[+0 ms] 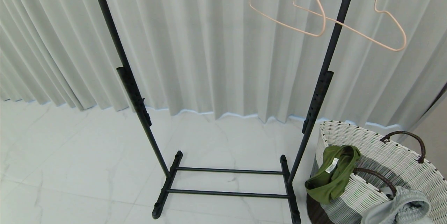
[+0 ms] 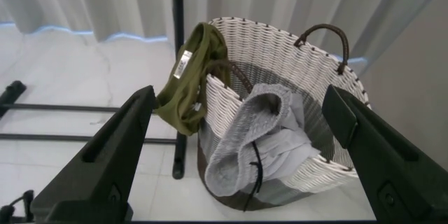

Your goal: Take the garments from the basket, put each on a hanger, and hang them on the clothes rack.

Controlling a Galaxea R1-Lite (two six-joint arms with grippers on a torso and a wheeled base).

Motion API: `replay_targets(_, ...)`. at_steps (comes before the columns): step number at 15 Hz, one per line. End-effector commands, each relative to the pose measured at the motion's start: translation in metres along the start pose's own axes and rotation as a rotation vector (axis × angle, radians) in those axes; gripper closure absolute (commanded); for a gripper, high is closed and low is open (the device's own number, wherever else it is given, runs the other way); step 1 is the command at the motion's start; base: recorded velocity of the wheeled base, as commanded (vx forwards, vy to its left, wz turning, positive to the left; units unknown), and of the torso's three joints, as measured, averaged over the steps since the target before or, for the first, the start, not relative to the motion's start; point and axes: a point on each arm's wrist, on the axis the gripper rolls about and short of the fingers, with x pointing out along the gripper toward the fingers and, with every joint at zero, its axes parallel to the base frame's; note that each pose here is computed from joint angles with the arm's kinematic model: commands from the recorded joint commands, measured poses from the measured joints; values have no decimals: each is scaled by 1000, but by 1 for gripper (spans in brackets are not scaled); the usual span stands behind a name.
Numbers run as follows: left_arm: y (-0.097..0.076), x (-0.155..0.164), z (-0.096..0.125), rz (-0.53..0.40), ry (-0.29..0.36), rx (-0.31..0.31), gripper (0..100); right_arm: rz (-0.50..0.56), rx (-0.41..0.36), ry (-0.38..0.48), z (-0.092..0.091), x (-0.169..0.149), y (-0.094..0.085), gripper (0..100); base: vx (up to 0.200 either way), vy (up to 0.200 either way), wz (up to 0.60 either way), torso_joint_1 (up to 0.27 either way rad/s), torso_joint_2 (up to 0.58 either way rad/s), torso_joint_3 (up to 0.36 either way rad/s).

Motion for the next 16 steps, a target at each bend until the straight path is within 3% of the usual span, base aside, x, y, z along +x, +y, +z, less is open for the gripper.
replay_targets(1,0,0,0,0,0,1,0,-3,-18,-25,2,0,0,0,0,0,0,0,0,0)
replay_targets(2,0,0,0,0,0,1,0,10,-4,-76,14,-3,0,0,0,0,0,0,0,0)
replay_targets(3,0,0,0,0,0,1,0,39,50,-102,39,-5,-1,0,0,0,0,0,0,0)
replay_targets(4,0,0,0,0,0,1,0,66,67,-54,56,-1,-3,0,0,0,0,0,0,0)
replay_targets(5,0,0,0,0,0,1,0,84,57,1,66,5,-3,0,0,0,0,0,0,0)
replay_targets(6,0,0,0,0,0,1,0,96,-18,163,67,26,-2,0,0,0,0,0,0,0)
replay_targets(8,0,0,0,0,0,1,0,103,-99,349,74,59,0,0,0,0,0,0,0,0)
replay_targets(11,0,0,0,0,0,1,0,77,-249,583,75,109,-4,0,0,0,0,0,0,0)
replay_targets(13,0,0,0,0,0,1,0,68,-424,760,64,141,-21,0,0,0,0,0,0,0)
replay_targets(14,0,0,0,0,0,1,0,62,-483,801,58,151,-29,0,0,0,0,0,0,0)
replay_targets(15,0,0,0,0,0,1,0,61,-487,804,57,152,-30,0,0,0,0,0,0,0)
replay_targets(16,0,0,0,0,-1,26,0,59,-553,887,43,168,-46,0,0,0,0,0,0,0)
